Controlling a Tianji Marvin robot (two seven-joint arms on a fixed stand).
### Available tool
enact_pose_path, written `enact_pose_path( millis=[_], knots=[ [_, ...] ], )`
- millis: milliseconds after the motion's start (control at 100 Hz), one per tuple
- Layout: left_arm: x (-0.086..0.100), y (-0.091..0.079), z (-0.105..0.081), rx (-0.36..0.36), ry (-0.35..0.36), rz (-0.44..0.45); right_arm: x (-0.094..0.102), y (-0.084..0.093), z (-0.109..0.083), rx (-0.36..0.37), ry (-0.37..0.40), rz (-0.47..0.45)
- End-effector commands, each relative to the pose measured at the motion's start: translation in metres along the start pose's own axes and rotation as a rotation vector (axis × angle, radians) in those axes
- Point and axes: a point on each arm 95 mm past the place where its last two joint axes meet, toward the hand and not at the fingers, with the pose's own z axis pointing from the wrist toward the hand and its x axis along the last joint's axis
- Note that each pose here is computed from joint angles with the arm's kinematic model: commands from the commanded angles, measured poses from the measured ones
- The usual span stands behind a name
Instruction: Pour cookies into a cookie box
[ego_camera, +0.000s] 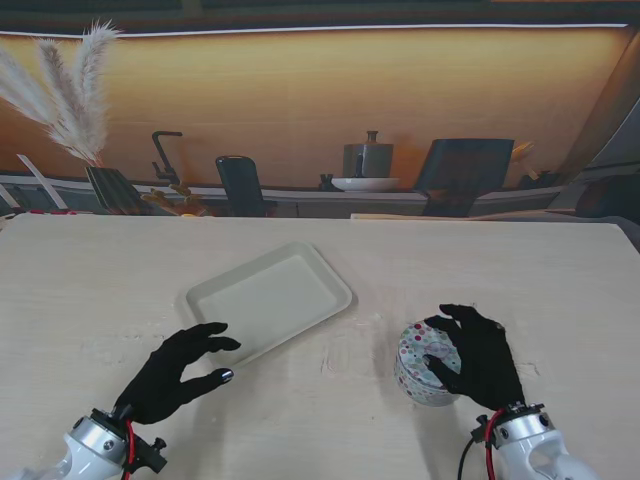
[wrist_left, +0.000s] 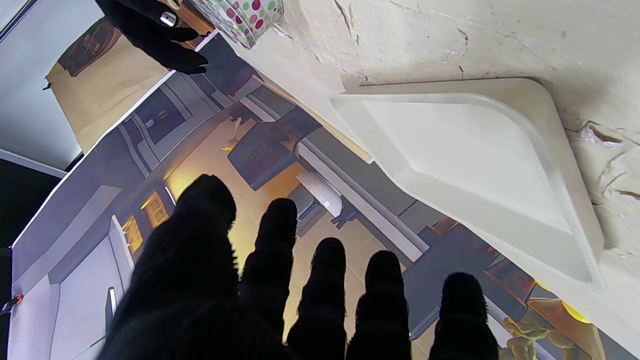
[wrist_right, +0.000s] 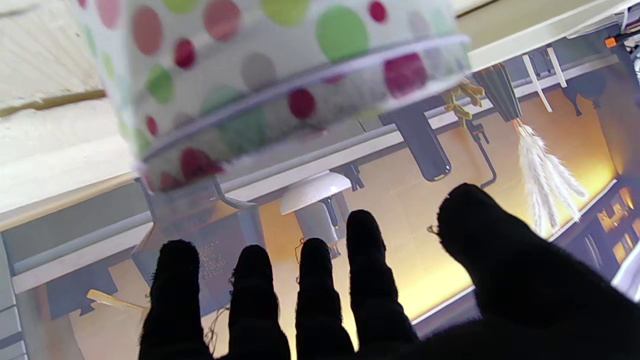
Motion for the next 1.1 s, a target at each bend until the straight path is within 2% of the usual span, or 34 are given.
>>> enact_pose_path(
  millis=[0,300,590,800,1090],
  knots=[
    [0.002,0.005,-0.001,-0.013,0.006,-0.009,0.012,0.003,-0.002,-0.008,0.035,0.012],
    [0.002,0.007,-0.001,0.007,0.033,0.021,0.057,0.017,0.001,-0.079,0.184,0.062],
    [0.002,0.007,-0.002,0.007,0.051,0.029,0.097,0.01,0.011,-0.078,0.307,0.14],
    [0.003,0.009,-0.002,0.004,0.054,0.024,0.112,-0.001,0.025,-0.05,0.341,0.191],
    [0.006,0.011,-0.005,0.01,0.06,0.017,0.119,-0.013,0.035,-0.046,0.332,0.258]
  ],
)
